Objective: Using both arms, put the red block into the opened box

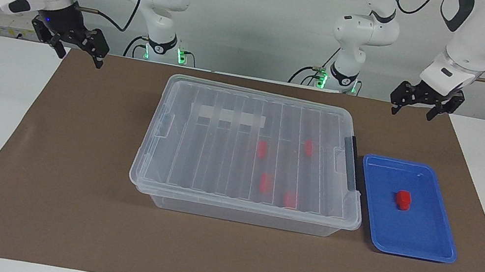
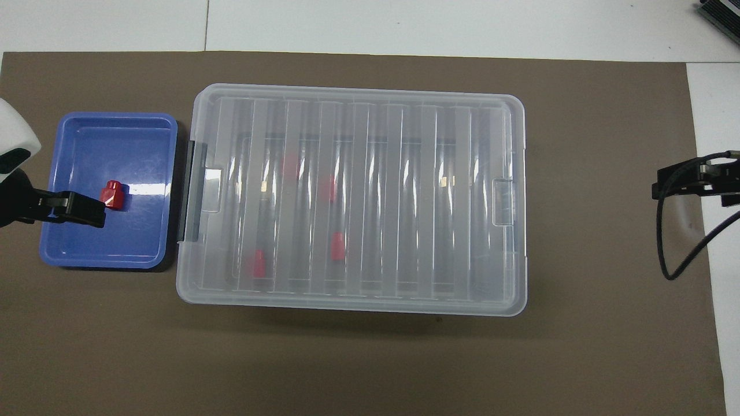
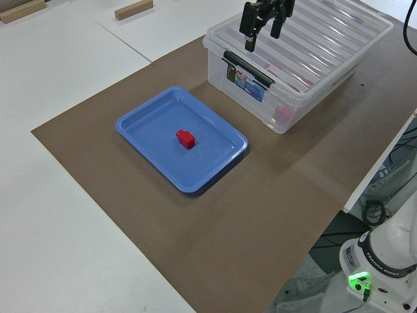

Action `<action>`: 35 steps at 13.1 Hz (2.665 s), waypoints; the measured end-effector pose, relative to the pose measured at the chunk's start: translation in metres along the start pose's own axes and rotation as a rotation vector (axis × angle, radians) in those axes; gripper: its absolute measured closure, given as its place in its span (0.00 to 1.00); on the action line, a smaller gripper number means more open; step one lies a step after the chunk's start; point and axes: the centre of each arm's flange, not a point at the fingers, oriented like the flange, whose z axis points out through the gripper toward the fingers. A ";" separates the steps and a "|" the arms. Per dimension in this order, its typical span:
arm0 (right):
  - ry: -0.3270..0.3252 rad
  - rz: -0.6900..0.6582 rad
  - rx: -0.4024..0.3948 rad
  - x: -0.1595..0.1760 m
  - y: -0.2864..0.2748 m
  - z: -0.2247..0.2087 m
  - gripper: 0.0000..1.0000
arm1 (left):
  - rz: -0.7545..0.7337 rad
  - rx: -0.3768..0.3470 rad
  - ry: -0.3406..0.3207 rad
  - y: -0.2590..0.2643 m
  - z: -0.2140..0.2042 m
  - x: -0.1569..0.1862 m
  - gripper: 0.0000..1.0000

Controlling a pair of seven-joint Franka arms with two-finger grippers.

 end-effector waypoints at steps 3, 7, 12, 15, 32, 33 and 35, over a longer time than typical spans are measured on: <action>0.000 0.000 0.000 0.000 0.000 0.000 0.00 | 0.000 0.000 0.000 0.000 0.000 0.000 0.00; 0.000 0.002 0.000 0.000 0.001 0.000 0.00 | 0.000 0.000 0.000 0.000 0.000 0.000 0.00; 0.022 -0.027 0.002 0.002 -0.015 0.003 0.05 | 0.000 0.000 0.000 0.000 0.000 0.000 0.00; 0.048 -0.047 0.006 0.008 -0.029 0.027 0.07 | 0.000 0.000 0.000 0.000 0.000 0.000 0.00; 0.030 -0.009 0.004 -0.035 -0.146 0.162 0.11 | -0.001 0.000 0.002 0.000 0.000 0.000 0.00; 0.026 -0.005 0.002 -0.034 -0.140 0.165 0.10 | -0.001 0.000 0.004 0.000 0.000 0.000 0.00; 0.022 -0.009 0.002 -0.032 -0.127 0.166 0.11 | -0.001 0.000 0.015 0.000 -0.001 0.002 0.00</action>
